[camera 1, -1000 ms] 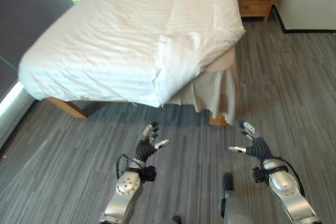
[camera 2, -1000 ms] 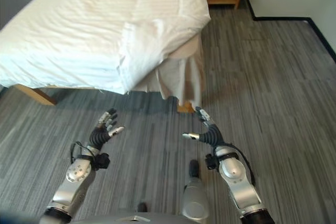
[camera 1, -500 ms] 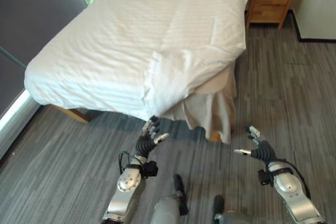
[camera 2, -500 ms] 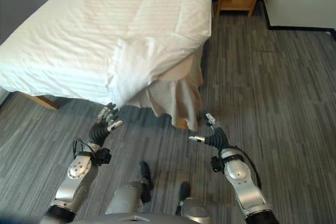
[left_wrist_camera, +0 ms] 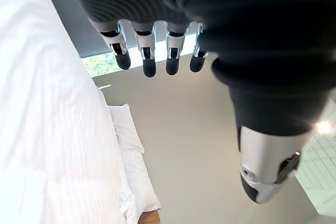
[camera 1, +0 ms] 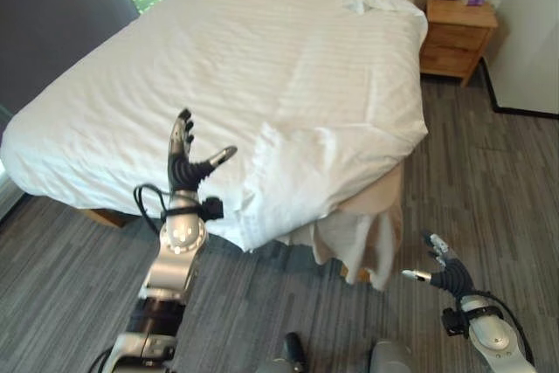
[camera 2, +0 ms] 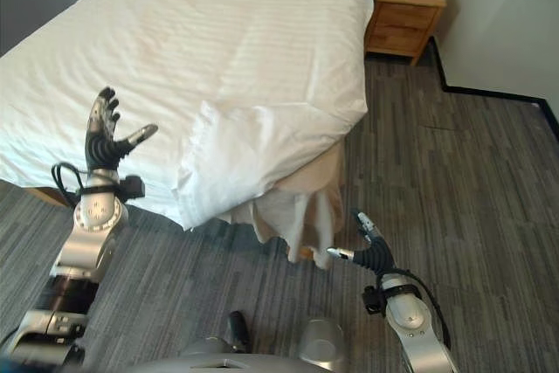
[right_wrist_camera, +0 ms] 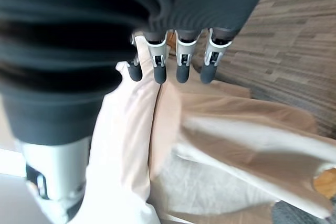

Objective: Making the bed.

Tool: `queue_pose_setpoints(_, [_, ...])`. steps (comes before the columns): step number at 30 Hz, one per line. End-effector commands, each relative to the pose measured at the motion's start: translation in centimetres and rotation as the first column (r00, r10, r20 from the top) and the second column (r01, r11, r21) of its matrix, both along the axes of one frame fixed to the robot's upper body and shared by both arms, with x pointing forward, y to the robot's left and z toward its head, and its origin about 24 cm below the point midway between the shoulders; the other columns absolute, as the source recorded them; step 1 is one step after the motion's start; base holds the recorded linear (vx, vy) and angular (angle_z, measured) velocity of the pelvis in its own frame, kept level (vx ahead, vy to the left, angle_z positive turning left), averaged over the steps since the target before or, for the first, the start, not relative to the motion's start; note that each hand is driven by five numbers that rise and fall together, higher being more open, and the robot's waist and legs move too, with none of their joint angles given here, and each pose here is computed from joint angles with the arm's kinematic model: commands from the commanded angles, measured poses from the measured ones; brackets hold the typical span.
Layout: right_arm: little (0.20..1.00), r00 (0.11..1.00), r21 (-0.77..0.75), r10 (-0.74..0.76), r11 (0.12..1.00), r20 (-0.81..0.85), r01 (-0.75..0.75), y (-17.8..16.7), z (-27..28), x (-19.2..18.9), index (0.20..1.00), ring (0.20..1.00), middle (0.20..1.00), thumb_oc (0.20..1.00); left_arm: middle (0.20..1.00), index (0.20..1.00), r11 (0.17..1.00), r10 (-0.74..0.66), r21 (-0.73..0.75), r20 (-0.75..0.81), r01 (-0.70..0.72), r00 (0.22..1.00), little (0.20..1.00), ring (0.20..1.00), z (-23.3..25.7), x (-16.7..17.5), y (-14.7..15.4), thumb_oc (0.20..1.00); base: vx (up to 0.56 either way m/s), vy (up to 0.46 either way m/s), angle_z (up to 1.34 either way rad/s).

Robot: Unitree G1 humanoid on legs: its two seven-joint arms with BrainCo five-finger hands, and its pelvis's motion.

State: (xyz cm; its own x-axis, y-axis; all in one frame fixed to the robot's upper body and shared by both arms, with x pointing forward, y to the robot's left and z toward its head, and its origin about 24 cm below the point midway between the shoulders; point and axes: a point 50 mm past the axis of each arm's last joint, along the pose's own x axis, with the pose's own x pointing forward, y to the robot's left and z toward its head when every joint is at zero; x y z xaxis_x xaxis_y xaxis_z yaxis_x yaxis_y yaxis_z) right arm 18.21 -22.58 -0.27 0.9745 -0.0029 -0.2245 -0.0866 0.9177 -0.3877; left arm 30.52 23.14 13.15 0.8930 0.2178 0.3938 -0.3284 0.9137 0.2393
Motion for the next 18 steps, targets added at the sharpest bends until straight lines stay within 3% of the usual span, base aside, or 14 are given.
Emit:
queue_pose_setpoints(1, [1.0,0.998,-0.038,-0.014,0.999,0.061,0.016,-0.8,1.1,0.2,1.0,1.0,1.0,1.0,1.0,1.0,0.991,0.017,0.127,0.138,-0.035,0.99,1.0,1.0,3.8,0.8,0.1,1.0,0.06,-0.066,0.66])
queue_pose_setpoints(6, [1.0,0.999,-0.038,0.036,0.999,0.031,-0.035,-0.5,0.8,-1.0,1.0,1.0,1.0,1.0,1.0,1.0,0.923,0.152,0.353,0.035,-0.154,0.988,1.0,1.0,5.0,4.7,1.9,1.0,0.19,-0.056,0.16])
queue_pose_setpoints(11, [1.0,0.996,-0.049,0.085,0.995,0.02,-0.084,-0.5,1.0,-1.9,1.0,1.0,1.0,1.0,1.0,1.0,0.83,0.315,0.505,-0.075,-0.236,0.946,1.0,1.0,3.9,6.3,4.3,1.0,0.1,-0.001,-0.26])
queue_pose_setpoints(14, [1.0,0.995,-0.056,0.094,0.994,0.017,-0.093,-0.9,1.1,-1.9,1.0,1.0,1.0,1.0,1.0,1.0,0.802,0.363,0.54,-0.097,-0.258,0.927,1.0,1.0,4.6,7.1,5.3,1.0,-0.02,0.017,-0.28])
queue_pose_setpoints(18, [1.0,0.994,-0.055,0.102,0.994,0.03,-0.1,-0.8,1.3,-1.9,1.0,1.0,1.0,1.0,1.0,1.0,0.826,0.396,0.496,-0.173,-0.268,0.902,1.0,1.0,4.4,7.6,6.5,1.0,-0.05,0.013,-0.24])
